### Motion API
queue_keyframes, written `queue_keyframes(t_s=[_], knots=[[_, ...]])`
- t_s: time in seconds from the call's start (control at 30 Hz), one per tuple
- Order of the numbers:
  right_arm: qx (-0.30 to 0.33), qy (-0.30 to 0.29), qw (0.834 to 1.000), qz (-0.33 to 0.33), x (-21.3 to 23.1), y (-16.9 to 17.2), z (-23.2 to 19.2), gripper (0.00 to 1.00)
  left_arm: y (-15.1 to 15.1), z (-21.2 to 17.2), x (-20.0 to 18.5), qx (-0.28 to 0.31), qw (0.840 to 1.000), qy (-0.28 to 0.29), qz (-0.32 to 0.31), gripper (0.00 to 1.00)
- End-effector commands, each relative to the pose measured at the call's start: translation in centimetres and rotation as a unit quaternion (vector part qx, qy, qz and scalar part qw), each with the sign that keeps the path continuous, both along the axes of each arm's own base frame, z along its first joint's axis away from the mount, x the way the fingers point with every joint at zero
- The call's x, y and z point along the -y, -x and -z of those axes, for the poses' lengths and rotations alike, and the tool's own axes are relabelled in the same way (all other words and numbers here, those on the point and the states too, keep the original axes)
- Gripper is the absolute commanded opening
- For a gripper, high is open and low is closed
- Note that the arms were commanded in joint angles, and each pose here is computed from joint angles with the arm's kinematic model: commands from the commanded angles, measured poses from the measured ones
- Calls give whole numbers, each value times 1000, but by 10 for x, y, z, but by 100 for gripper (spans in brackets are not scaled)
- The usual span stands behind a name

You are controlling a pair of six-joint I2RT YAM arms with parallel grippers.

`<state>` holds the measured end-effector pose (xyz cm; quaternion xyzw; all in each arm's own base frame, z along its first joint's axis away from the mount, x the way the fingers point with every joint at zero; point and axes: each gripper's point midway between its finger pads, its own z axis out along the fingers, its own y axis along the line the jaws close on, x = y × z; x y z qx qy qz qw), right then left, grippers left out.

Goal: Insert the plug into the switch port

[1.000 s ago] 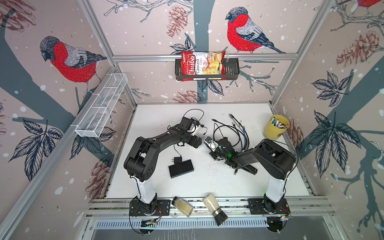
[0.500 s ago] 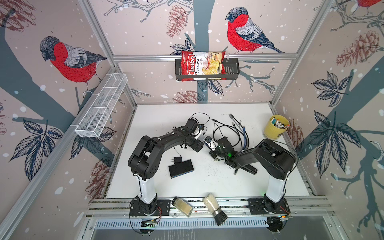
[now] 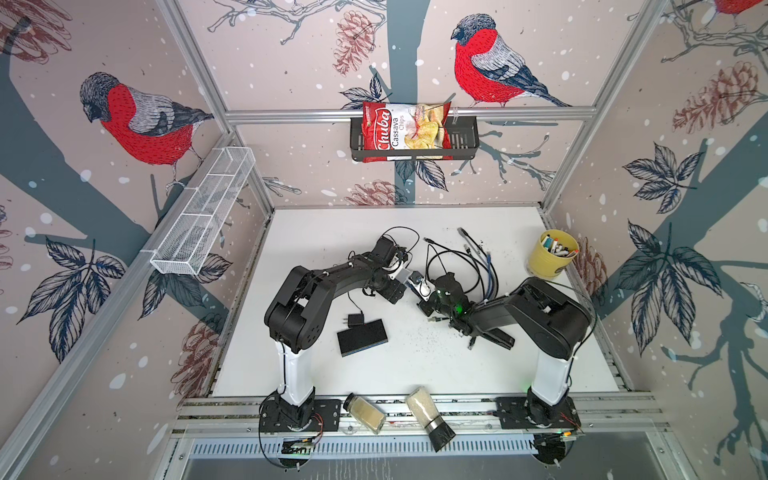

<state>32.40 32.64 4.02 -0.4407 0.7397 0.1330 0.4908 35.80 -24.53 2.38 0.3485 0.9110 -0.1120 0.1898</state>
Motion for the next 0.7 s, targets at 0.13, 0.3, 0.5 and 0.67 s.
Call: queue_keyframes(t_s=[0.13, 0.3, 0.5, 0.67], knots=[[15, -27, 999, -7, -10, -3, -15, 0, 9, -6, 8, 1, 999, 23, 29, 70], [15, -25, 999, -13, -13, -2, -16, 0, 12, -10, 9, 14, 999, 18, 43, 60], [23, -34, 999, -13, -16, -1, -25, 0, 22, -24, 24, 30, 996, 37, 80, 58], [33, -56, 998, -12, -20, -2, -39, 0, 37, -38, 40, 39, 990, 65, 117, 58]])
